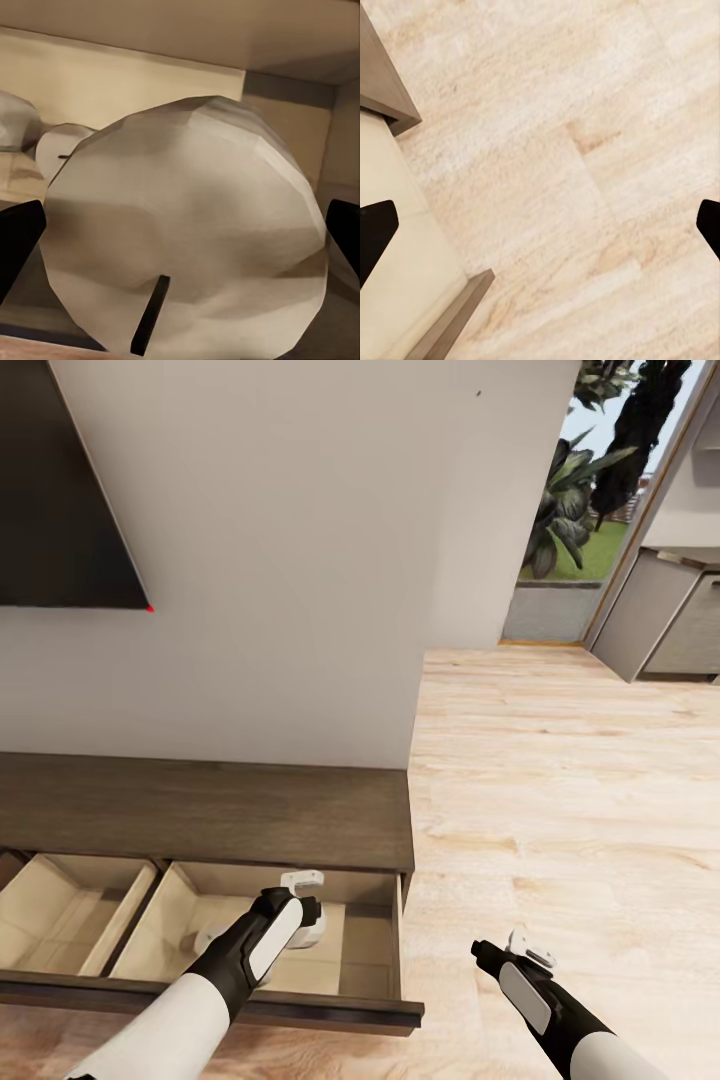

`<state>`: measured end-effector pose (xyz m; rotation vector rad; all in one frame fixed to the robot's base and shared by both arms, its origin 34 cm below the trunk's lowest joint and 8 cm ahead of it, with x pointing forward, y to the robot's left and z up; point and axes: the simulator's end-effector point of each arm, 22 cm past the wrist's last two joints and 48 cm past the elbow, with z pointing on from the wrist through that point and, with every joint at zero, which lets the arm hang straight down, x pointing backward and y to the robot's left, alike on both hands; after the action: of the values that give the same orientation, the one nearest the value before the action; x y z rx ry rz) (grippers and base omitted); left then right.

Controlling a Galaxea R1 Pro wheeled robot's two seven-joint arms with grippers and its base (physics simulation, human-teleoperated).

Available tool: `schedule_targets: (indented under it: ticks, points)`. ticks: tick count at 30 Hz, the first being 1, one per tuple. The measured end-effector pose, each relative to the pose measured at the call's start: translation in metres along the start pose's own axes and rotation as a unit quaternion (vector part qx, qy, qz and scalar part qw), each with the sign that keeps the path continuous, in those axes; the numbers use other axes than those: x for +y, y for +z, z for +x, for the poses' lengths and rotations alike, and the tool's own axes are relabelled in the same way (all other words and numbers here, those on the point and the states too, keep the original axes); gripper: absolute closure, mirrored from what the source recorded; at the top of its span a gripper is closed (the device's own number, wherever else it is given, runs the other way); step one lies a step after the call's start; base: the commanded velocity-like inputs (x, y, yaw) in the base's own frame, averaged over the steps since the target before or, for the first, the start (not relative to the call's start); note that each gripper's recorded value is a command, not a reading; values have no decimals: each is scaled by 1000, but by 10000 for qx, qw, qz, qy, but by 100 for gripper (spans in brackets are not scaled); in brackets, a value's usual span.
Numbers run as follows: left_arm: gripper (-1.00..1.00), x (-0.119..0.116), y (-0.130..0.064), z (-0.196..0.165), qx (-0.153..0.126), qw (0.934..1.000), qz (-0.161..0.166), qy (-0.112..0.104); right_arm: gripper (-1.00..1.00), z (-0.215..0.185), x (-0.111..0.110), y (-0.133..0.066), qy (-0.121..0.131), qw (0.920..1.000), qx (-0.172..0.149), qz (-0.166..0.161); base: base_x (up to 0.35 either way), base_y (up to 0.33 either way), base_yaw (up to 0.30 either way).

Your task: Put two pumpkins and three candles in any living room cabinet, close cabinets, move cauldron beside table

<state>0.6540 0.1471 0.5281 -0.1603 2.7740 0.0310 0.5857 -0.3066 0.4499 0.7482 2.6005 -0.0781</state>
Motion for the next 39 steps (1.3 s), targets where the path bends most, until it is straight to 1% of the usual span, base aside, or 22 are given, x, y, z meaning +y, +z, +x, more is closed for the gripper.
schedule_targets:
  ticks: [11, 14, 16, 20, 39]
  points:
    - [100, 0, 19, 9, -9, 10000, 0, 9, -100, 10, -2, 18, 4, 10000, -12, -8, 0, 0, 0]
    - [100, -5, 23, 8, -169, 9998, 7, 97, -100, 13, -3, 23, 1, 10000, -14, -9, 0, 0, 0]
    - [100, -11, 25, 8, -298, 9993, 26, 203, -100, 15, -3, 26, -1, 10000, -14, -10, 0, 0, 0]
    - [100, -14, 32, 11, -363, 9989, 25, 301, -100, 19, -4, 33, -5, 10000, -20, -12, 0, 0, 0]
    - [100, -11, 67, 33, -337, 9988, -14, 341, -100, 39, -9, 65, 1, 10000, -27, -18, 0, 0, 0]
